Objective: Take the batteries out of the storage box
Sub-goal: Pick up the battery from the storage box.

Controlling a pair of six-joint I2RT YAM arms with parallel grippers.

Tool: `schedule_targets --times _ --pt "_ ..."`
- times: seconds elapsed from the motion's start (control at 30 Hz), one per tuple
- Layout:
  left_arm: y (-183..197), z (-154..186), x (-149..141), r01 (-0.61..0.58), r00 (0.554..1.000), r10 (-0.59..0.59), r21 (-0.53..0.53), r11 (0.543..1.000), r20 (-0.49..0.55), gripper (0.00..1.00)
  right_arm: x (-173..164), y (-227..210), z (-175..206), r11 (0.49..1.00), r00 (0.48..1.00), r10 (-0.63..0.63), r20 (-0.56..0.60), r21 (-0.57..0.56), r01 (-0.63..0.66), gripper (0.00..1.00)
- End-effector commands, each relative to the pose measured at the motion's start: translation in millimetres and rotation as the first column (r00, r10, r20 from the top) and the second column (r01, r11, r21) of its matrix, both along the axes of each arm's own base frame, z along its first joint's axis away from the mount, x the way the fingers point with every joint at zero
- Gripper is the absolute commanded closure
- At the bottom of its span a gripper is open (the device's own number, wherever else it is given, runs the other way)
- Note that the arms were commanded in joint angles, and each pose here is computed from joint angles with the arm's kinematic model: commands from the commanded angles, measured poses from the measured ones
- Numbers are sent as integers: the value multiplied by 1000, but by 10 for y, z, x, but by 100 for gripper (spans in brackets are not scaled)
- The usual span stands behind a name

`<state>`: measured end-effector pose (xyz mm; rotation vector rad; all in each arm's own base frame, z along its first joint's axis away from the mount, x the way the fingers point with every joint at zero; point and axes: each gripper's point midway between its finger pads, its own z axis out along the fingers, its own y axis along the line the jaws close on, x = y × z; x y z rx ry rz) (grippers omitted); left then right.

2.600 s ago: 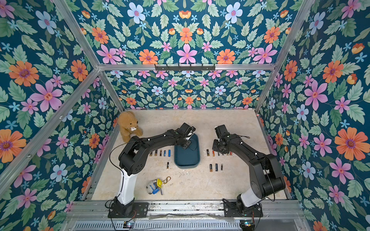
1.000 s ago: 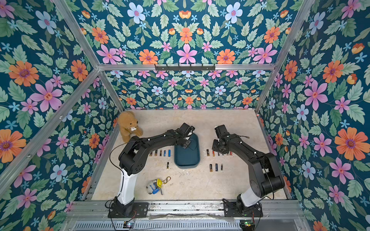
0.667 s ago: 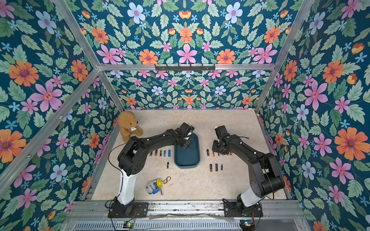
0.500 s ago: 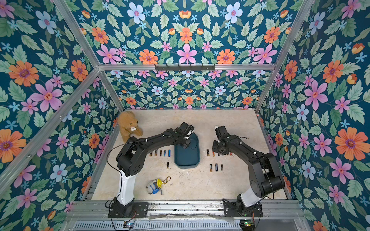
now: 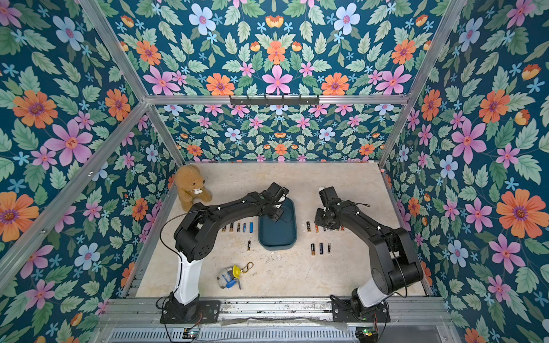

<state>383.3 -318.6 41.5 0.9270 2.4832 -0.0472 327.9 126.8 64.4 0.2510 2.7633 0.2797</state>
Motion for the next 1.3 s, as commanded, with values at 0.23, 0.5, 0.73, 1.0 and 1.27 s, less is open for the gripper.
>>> schedule_targets --times 0.23,0.5,0.73,1.0,1.27 --pt "8 -125 -59 1 999 -1 8 1000 -40 66 3 -23 24 1000 1000 7 5 -5 -7 61" --pt "25 -159 -58 -12 999 12 14 1000 -49 73 1 -27 21 1000 1000 5 4 -5 -5 61" --pt "35 -148 -57 -16 999 17 18 1000 -49 79 7 -22 18 1000 1000 6 3 -3 -6 61" --pt "32 -163 -49 -21 999 22 19 1000 -50 85 1 -24 21 1000 1000 8 4 -5 -8 61" --pt "10 -142 -34 -22 999 23 12 1000 -49 93 5 -34 29 1000 1000 6 6 -6 -6 61"
